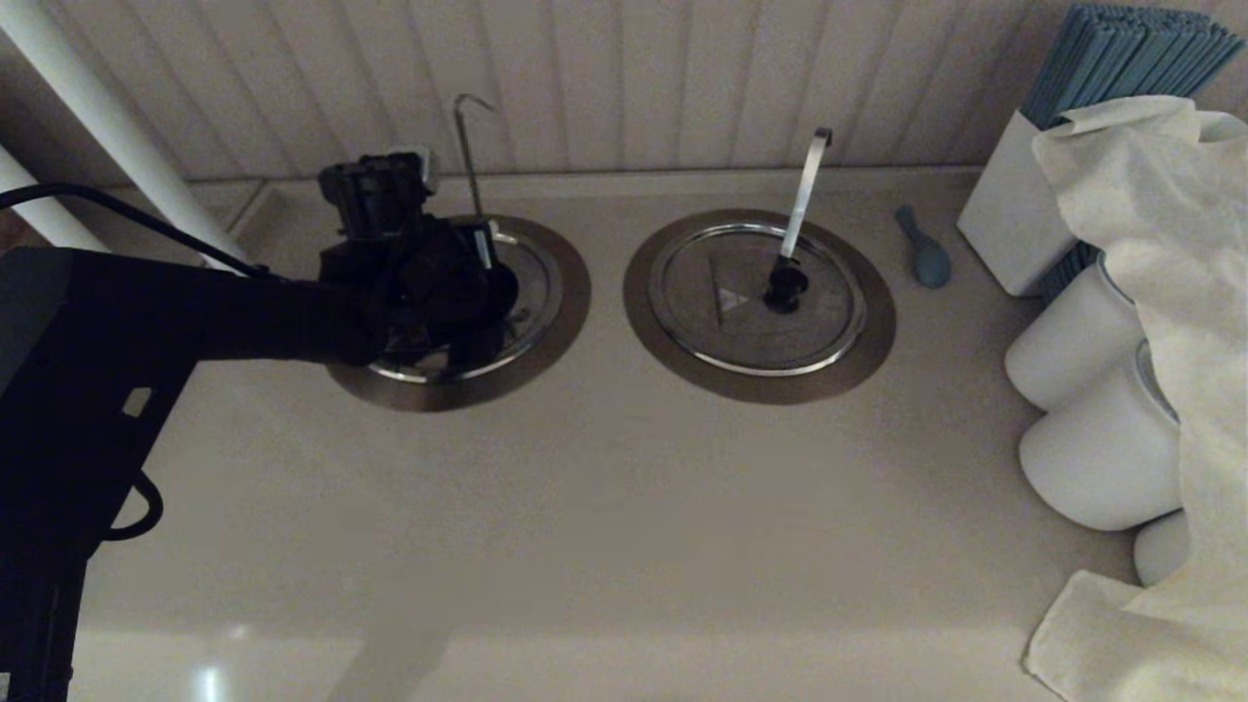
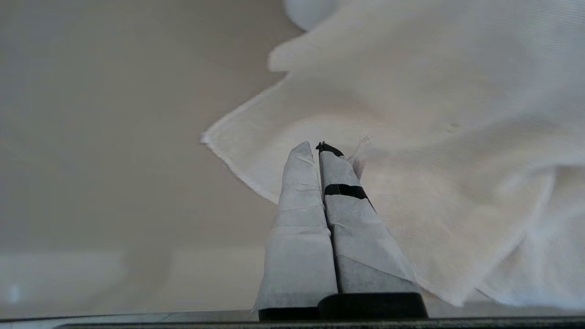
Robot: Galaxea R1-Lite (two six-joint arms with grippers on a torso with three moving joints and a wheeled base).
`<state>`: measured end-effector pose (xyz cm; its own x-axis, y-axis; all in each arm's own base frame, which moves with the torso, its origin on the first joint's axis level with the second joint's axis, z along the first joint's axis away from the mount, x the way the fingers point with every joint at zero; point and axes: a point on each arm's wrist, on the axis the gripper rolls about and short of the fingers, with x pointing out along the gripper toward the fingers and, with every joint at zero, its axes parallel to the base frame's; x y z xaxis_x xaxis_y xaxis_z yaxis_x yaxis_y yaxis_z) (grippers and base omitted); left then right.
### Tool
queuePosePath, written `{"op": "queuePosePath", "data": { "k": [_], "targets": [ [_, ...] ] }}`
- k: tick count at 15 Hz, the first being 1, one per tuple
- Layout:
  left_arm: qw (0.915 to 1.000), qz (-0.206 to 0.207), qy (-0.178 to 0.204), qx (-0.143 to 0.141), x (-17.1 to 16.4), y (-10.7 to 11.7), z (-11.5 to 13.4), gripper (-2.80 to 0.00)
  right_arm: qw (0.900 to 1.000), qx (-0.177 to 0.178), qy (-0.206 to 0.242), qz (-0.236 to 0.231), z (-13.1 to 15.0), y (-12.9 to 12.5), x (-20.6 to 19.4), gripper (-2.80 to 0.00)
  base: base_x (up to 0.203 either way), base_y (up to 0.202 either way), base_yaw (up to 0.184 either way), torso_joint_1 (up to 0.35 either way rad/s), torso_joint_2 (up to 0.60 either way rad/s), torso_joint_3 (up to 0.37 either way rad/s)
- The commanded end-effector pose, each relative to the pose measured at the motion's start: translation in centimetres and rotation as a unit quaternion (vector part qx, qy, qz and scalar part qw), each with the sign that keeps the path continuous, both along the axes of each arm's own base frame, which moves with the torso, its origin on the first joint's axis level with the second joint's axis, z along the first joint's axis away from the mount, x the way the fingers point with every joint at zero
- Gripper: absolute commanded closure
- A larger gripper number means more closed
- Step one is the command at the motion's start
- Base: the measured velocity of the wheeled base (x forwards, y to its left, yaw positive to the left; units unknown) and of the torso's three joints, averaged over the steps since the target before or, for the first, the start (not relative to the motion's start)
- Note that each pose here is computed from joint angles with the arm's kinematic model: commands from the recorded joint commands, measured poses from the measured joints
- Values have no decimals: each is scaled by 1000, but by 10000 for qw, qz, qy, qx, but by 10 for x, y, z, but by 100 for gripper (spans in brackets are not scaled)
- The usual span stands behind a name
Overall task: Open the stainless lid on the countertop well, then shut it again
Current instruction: Stir with a spoon
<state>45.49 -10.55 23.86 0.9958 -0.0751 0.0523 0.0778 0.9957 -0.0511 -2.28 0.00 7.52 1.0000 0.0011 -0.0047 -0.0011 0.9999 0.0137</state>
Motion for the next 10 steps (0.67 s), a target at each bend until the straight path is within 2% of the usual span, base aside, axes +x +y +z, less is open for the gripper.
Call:
{"op": "queuePosePath", "data": {
  "k": [1,6,10],
  "targets": [
    [9999,9,-109,-36,-3,1,7,-280,10000,1,4,2,0,0,0,0,0,0,0,0,0,0],
    [9992,79,-312,-254,-15,10,29,-280,10000,1,7,2,0,0,0,0,0,0,0,0,0,0],
    [9992,147,-287,-244,-11,17,26,-280,10000,1,7,2,0,0,0,0,0,0,0,0,0,0]
  ]
}}
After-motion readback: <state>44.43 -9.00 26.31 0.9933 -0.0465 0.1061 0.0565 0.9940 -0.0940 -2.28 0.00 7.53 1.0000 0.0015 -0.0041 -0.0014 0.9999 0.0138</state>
